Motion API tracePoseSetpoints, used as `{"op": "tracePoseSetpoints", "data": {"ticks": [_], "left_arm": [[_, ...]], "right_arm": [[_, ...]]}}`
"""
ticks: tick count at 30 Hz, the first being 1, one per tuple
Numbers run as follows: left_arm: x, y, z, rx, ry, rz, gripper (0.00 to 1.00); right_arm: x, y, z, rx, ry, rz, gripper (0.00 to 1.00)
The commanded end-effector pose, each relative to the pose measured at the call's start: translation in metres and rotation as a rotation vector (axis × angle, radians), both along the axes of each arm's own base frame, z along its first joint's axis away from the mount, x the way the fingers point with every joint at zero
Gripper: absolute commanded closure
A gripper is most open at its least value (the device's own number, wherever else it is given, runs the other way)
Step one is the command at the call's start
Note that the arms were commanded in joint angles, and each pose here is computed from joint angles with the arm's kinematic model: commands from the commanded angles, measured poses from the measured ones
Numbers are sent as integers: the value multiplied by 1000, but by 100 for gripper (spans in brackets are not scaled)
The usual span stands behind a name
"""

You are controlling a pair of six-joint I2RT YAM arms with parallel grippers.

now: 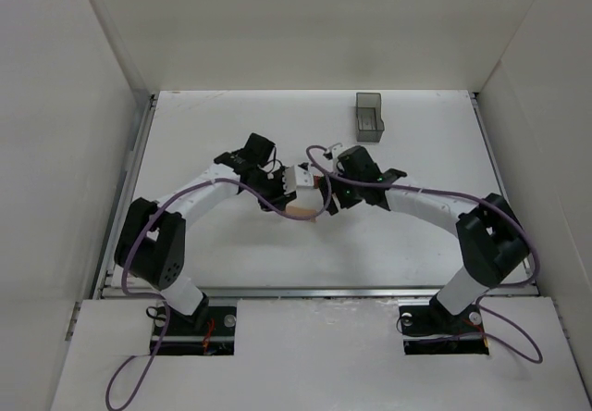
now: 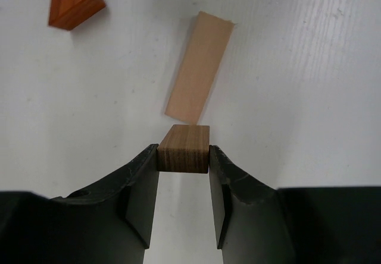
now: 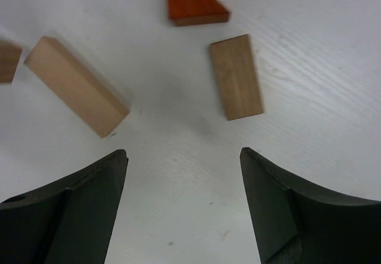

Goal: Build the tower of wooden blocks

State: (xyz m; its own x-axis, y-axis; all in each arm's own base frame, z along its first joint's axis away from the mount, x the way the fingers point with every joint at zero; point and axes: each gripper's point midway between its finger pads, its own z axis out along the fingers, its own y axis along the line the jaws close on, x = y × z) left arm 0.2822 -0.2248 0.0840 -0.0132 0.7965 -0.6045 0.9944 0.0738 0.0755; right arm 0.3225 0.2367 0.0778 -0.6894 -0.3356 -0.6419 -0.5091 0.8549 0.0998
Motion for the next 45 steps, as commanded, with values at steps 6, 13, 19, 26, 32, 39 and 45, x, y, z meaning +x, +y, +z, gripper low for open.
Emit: {"op": "tracePoseSetpoints", "data": {"ticks": [6, 13, 19, 26, 32, 39, 45], "left_arm": [[5, 36, 36, -106, 18, 174, 91], [0, 62, 38, -140, 41, 272, 91], [2, 75, 46, -166, 23, 327, 91], [2, 81, 43, -173, 26, 347, 91], [3, 81, 44, -179, 23, 353, 91], [3, 81, 46, -182, 15, 352, 91], [3, 81, 46, -182, 15, 352, 91]], "right_arm": [[-23, 21, -19, -103, 21, 51, 18], [-29, 31, -32, -172, 33, 64, 18], [-30, 46, -35, -185, 43, 94, 18], [-27, 49, -43, -206, 44, 71, 18], [-18, 47, -45, -236, 30, 38, 18], [-10, 47, -38, -242, -1, 18, 18], [-14, 55, -38, -215, 12, 60, 18]]}}
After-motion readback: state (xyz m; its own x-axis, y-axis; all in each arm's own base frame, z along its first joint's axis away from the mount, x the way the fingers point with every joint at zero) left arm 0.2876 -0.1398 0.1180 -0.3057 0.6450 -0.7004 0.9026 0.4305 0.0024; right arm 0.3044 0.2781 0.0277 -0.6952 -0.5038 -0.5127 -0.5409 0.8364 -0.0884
